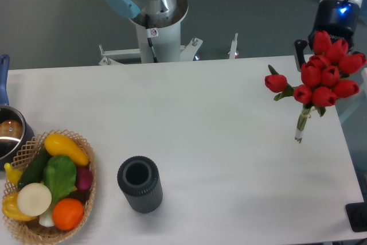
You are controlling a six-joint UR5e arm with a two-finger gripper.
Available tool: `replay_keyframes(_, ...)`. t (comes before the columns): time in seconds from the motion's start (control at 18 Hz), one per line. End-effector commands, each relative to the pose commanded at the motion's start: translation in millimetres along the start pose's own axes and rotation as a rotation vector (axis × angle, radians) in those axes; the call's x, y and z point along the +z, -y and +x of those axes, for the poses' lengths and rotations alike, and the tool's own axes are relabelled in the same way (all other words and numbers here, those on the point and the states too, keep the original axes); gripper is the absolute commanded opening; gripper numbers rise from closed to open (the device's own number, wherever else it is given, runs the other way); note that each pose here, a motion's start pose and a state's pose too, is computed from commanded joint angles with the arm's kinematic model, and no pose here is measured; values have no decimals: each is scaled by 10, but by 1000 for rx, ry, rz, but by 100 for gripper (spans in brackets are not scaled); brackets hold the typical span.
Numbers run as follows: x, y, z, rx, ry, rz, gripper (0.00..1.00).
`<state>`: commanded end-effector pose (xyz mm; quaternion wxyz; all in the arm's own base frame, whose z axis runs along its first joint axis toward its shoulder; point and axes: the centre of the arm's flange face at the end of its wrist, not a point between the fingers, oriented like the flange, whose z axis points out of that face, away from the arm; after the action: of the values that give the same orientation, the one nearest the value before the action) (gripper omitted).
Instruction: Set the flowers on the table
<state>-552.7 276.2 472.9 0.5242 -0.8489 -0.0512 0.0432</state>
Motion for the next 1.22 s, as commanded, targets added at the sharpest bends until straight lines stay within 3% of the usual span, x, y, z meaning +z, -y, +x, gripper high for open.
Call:
replay_keyframes(0.22,-7,27,30,4,4,-8,19)
replay_keyframes(0.56,-122,93,135,27,80,-127,19)
replay_keyframes(0.72,-164,17,228,34,153,-285,19)
replay_keyframes(0.94,-26,-85,350,58,196,-448,23)
replay_keyframes(1.22,602,-365,542,111,191,-716,23)
